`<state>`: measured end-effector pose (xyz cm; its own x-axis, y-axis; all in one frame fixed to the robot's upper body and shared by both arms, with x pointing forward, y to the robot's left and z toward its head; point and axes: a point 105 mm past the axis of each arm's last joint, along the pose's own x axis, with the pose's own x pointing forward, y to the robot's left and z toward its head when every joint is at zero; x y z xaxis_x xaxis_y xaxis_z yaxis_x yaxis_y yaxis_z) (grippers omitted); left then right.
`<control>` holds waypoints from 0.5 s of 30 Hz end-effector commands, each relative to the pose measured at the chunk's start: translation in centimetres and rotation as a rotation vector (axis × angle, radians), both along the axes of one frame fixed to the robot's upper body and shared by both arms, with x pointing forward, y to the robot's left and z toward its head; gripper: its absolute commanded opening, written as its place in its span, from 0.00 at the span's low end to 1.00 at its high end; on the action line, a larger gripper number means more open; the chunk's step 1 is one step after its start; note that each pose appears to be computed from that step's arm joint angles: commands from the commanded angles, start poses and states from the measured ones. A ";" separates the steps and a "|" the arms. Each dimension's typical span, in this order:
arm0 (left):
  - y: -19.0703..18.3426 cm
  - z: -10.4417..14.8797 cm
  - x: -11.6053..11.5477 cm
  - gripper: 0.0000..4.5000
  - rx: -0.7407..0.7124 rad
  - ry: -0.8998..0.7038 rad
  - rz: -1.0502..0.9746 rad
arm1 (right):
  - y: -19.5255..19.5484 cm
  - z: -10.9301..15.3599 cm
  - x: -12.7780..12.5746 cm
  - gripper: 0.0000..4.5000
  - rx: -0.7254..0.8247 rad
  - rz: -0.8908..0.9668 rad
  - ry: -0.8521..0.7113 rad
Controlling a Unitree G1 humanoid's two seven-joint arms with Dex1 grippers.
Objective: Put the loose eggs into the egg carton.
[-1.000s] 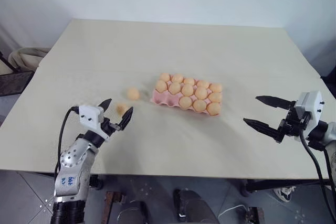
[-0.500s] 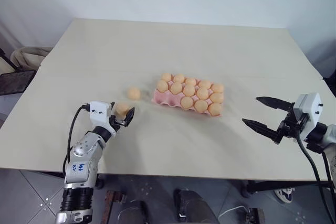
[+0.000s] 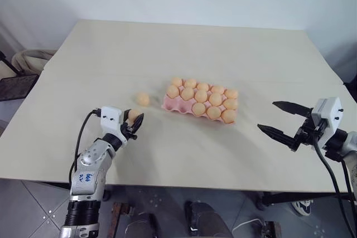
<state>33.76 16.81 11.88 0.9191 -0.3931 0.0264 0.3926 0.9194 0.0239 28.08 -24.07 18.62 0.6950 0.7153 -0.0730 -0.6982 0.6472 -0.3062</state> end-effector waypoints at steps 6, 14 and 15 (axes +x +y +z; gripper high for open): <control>-7.5 4.4 -0.2 0.48 -0.068 -0.098 -0.255 | 0.1 1.1 0.0 1.00 0.012 0.003 -0.044; -12.0 3.9 3.7 0.48 -0.024 -0.074 -0.309 | 0.1 1.0 -1.2 1.00 0.022 0.019 -0.045; -12.3 3.8 4.1 0.48 -0.018 -0.074 -0.312 | 0.0 1.0 -1.2 1.00 0.024 0.011 -0.047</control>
<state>37.53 5.18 14.81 0.7631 -0.6428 0.0665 0.6438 0.7651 0.0077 27.23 -23.88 18.11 0.6805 0.7293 -0.0707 -0.7154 0.6403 -0.2797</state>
